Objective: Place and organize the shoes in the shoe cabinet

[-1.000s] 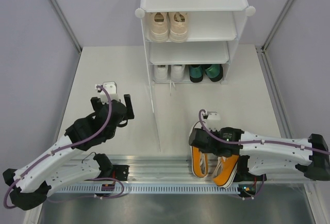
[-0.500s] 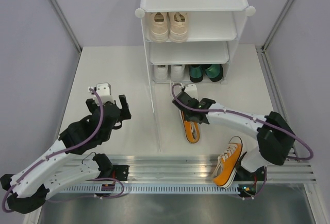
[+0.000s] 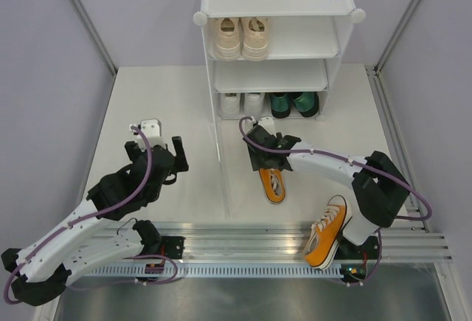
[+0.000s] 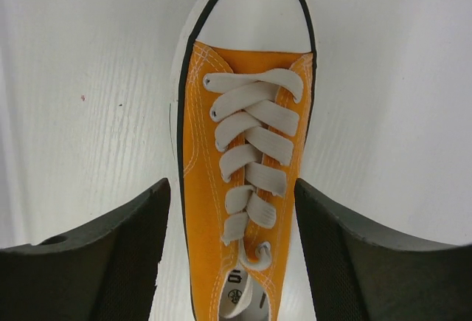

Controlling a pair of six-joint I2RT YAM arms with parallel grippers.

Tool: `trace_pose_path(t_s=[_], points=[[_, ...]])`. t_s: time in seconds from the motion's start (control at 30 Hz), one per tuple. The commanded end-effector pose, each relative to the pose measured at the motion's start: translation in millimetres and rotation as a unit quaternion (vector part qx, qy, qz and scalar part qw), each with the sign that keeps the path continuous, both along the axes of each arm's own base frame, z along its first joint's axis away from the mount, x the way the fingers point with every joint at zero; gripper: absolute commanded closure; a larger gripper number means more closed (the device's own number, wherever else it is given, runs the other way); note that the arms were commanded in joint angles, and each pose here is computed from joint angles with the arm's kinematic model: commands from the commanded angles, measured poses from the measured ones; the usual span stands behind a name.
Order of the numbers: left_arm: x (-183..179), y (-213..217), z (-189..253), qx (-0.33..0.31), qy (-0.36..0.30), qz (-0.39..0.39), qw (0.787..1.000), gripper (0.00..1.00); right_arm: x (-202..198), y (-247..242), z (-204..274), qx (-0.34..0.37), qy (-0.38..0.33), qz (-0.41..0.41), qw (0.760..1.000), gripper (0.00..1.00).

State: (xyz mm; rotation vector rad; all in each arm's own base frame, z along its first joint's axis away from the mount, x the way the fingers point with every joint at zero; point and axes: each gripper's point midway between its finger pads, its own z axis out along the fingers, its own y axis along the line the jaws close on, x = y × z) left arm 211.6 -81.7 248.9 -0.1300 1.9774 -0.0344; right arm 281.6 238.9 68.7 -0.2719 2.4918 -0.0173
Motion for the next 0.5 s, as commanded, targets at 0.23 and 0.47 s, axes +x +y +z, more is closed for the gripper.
trace_pose_path(t_s=[0.23, 0.47], points=[[5, -5, 4, -0.002, -0.008, -0.008, 1.000, 0.00, -44, -16, 6, 0.078, 0.021, -0.018, 0.997, 0.27], [7, -6, 3, -0.003, -0.004, -0.010, 1.000, 0.00, -70, -14, -6, 0.104, 0.036, -0.005, 0.994, 0.31]])
